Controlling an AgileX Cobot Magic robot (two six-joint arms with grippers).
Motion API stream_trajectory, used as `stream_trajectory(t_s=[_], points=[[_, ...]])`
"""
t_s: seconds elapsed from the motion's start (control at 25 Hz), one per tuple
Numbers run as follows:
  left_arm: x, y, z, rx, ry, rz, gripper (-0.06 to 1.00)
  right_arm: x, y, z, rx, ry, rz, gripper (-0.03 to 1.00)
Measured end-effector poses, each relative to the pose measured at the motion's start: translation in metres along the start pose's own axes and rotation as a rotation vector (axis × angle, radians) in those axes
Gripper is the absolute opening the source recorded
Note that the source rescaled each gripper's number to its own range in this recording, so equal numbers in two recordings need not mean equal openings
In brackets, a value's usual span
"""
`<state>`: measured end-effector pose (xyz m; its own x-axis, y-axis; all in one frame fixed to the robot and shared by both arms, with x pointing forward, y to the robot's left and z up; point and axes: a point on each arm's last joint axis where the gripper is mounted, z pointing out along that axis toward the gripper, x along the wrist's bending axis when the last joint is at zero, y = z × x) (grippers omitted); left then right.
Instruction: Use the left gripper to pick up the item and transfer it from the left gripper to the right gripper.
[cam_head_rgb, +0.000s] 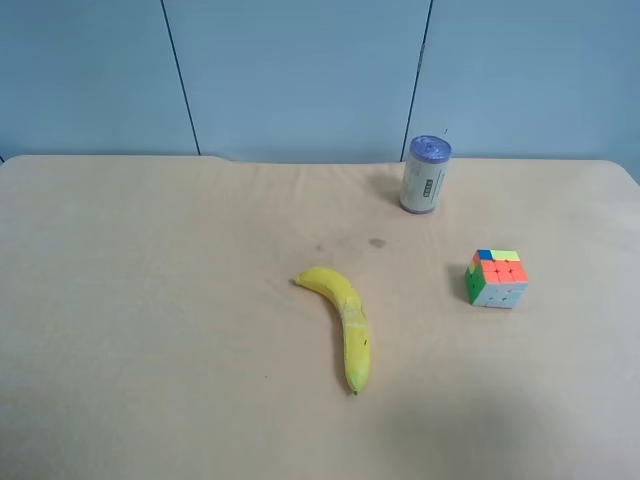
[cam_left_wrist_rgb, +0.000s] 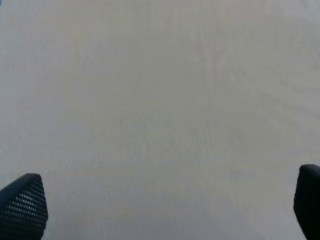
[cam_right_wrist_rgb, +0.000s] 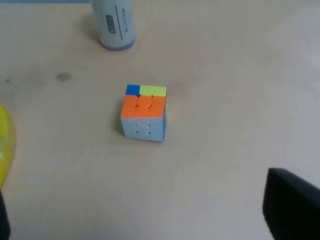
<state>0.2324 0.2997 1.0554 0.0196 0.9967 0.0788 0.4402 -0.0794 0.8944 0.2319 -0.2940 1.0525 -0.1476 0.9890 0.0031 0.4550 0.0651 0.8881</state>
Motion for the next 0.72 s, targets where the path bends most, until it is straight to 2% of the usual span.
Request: stream_trajectory(t_s=[0.72], points=[[0.0, 0.0, 0.0, 0.0, 0.0, -0.001, 1.0, -0.0006, 0.0, 0.0, 0.0, -0.006, 0.004, 0.99]])
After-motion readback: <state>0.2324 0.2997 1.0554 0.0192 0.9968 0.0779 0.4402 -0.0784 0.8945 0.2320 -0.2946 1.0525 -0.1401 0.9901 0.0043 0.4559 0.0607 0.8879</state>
